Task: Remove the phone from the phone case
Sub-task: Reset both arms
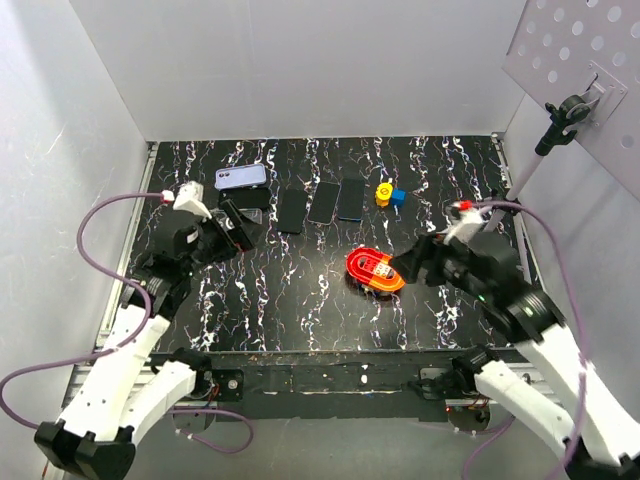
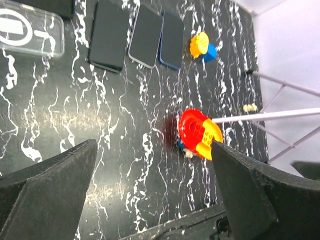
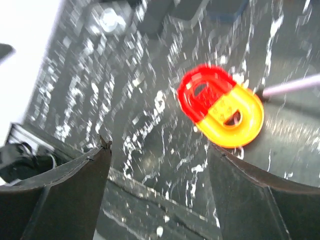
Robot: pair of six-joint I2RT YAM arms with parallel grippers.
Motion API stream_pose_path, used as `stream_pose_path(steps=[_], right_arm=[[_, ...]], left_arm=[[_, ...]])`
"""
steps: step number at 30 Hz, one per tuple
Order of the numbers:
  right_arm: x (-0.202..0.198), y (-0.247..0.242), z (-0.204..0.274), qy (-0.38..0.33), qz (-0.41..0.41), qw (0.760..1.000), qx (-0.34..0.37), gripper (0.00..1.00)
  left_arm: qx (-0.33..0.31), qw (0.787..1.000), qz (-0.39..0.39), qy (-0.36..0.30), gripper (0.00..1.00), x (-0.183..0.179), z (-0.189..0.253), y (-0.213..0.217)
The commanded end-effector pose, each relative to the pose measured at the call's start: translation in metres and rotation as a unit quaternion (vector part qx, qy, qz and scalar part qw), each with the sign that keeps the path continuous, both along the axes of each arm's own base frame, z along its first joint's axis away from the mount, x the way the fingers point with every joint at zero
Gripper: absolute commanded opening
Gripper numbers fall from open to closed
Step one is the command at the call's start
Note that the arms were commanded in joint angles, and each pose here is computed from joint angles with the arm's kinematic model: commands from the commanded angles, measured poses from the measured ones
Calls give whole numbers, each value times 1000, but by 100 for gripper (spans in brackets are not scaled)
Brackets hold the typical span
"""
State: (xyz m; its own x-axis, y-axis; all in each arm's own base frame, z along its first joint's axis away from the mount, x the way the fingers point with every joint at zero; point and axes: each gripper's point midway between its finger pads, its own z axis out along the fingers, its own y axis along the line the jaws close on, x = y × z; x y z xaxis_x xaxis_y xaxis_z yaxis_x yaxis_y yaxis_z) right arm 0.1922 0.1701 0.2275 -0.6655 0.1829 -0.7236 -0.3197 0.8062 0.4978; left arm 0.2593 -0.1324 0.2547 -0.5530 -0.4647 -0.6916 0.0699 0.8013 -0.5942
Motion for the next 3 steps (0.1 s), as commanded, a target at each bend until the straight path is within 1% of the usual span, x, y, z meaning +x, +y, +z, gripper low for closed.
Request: stream_pose_path(steps=[1,3], right_arm=[[-6,-32,53,-141,-51,988,37,84],[-13,-43,67,-172,-68,981,54,85]], left_arm=[[-4,996,45,-78,98,0,48,15],[-10,994,46,-95,98,-4,62,15]])
